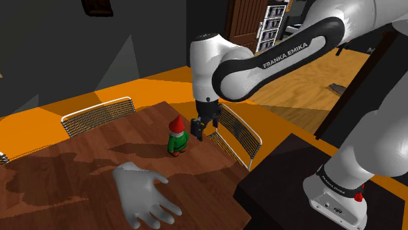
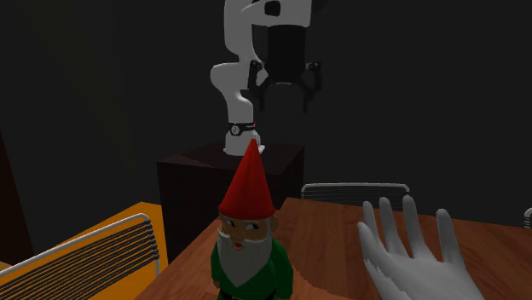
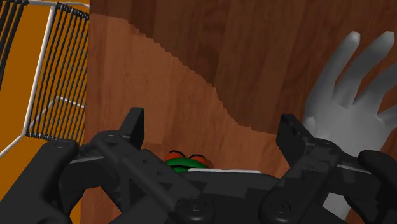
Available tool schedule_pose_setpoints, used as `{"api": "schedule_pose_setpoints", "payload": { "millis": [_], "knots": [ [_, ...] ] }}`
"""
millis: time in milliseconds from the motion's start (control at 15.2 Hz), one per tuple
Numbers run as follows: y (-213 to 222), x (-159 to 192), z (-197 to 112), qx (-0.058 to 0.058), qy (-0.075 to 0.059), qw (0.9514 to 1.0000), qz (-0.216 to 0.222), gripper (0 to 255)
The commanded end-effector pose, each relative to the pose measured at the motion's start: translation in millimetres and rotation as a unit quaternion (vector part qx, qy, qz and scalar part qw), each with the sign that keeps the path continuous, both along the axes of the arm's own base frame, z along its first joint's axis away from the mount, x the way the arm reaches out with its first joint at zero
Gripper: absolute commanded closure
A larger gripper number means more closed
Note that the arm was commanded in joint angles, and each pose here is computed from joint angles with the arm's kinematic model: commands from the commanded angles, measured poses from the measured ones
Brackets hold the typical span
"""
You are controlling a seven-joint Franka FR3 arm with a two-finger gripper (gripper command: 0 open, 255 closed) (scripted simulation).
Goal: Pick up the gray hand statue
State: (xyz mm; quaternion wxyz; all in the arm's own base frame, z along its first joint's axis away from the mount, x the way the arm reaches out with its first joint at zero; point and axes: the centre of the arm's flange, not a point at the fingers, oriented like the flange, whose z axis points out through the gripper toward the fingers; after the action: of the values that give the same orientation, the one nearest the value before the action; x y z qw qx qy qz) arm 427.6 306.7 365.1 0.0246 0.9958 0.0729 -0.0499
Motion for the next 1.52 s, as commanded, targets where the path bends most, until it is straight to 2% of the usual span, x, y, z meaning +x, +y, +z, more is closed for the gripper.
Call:
{"api": "schedule_pose_setpoints", "payload": {
  "millis": [0, 1188, 1452],
  "knots": [
    [19, 9, -18, -0.004, 0.002, 1.0, 0.001, 0],
    [189, 71, -188, -0.042, 0.022, 0.9988, 0.014, 0],
    [196, 73, -212, -0.043, 0.023, 0.9987, 0.015, 0]
  ]
}}
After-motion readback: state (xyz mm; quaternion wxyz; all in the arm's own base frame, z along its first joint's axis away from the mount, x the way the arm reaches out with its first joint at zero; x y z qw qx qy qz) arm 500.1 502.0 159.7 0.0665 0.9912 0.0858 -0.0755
